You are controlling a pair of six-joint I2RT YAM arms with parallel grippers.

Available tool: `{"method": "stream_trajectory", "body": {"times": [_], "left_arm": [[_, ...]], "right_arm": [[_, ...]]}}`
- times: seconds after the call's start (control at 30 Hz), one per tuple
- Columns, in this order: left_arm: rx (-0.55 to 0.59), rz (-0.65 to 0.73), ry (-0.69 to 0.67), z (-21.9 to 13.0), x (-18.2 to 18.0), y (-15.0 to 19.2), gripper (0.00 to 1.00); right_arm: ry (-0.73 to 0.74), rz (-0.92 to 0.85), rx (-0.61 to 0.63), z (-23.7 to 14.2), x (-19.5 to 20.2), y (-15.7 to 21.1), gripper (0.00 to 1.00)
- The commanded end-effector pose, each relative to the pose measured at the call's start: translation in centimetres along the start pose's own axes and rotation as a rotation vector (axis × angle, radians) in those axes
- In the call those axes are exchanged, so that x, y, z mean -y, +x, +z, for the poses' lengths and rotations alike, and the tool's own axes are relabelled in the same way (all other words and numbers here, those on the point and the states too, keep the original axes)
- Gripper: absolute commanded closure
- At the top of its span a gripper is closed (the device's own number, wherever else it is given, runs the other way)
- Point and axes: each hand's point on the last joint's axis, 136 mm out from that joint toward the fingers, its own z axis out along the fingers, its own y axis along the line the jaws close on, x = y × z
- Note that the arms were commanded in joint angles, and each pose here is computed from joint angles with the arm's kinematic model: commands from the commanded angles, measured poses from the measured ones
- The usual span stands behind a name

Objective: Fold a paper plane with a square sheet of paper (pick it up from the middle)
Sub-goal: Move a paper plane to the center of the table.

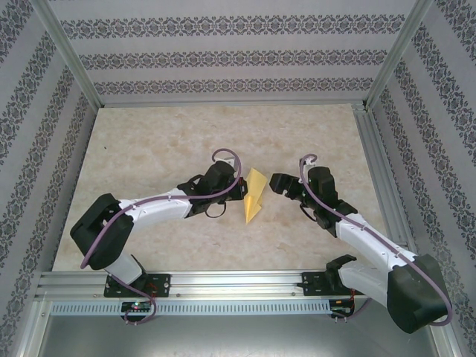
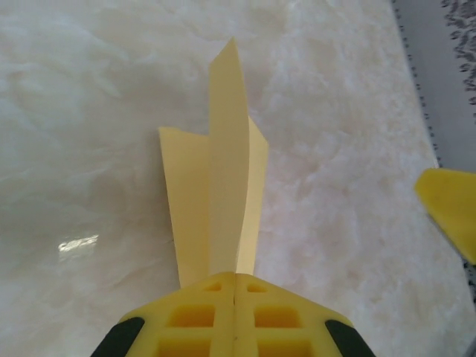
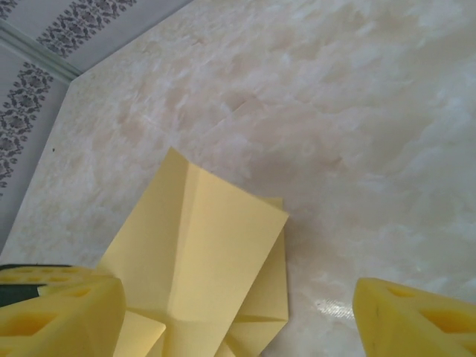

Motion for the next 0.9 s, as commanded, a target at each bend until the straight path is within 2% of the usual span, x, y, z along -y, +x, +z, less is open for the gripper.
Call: {"method": "stream_trajectory", "body": {"times": [0.0,0.27,0.53,0.7,0.87], "left_arm": [[0.066,-0.016,0.080,-0.2,1.1,-1.5,1.00],[0.079,-0.162,0.012,2.2,-3.5,0.3,1.00],[0.076,-0.247,-0.060,2.6,-7.6,2.1,1.00],[0.075,-0.257,-0.054,2.4,-8.3,2.5,1.00],[0.071,-0.242,-0.046,2.3,-7.9,2.4,1.00]], "right_arm": [[-0.051,0.021,-0.055,0.2,-1.3,1.4,0.23],[-0.009,0.002,-0.189,2.1,-2.1,4.5,0.39],[0.038,-0.027,-0.310,4.5,-2.4,7.7,0.49],[0.045,-0.076,-0.368,5.7,-3.5,8.8,0.56],[0.073,-0.118,-0.372,6.0,-4.1,9.0,0.60]]}}
